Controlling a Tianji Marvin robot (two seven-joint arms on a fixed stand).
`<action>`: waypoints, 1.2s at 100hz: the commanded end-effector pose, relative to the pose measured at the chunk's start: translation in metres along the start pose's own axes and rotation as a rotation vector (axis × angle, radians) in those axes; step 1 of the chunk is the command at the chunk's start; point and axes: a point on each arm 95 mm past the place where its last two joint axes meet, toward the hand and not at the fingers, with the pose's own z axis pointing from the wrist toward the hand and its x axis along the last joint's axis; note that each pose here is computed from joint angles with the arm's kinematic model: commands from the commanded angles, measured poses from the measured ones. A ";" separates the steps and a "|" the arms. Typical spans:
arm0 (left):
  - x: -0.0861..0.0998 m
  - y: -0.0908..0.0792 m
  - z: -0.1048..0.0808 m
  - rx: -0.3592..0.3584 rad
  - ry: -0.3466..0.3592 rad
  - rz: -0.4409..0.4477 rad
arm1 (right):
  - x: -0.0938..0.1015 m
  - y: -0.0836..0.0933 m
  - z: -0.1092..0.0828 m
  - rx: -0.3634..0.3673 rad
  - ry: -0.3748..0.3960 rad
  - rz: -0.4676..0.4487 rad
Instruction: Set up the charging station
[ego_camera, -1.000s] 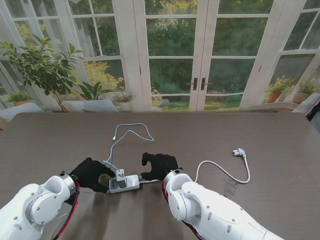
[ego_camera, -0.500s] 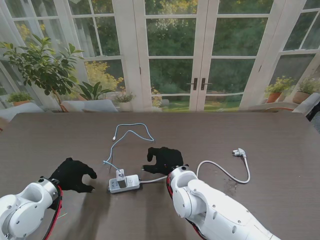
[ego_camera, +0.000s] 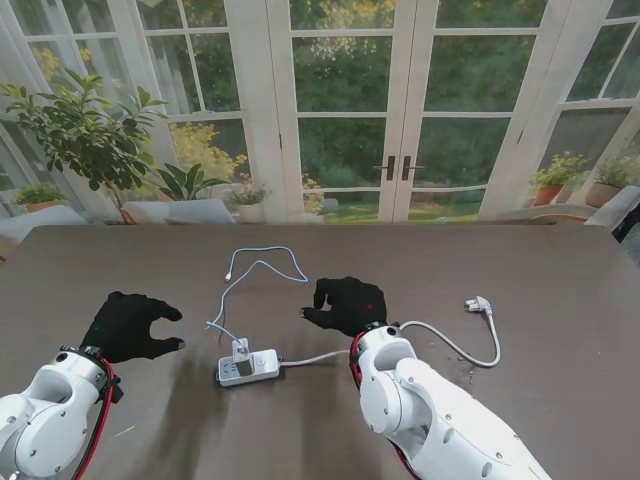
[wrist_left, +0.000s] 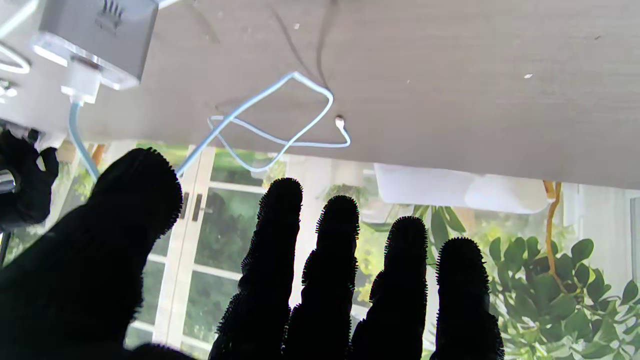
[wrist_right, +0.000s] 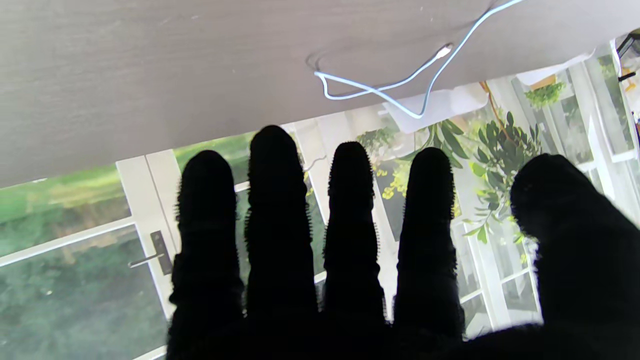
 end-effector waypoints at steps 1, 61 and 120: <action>0.007 -0.002 0.005 0.015 0.007 -0.037 | 0.000 0.007 -0.004 -0.011 0.005 0.010; 0.041 0.001 0.039 0.173 0.042 -0.240 | -0.035 0.045 -0.028 -0.093 0.011 0.233; 0.055 0.026 0.040 0.249 0.026 -0.395 | -0.067 0.035 -0.056 -0.129 0.029 0.438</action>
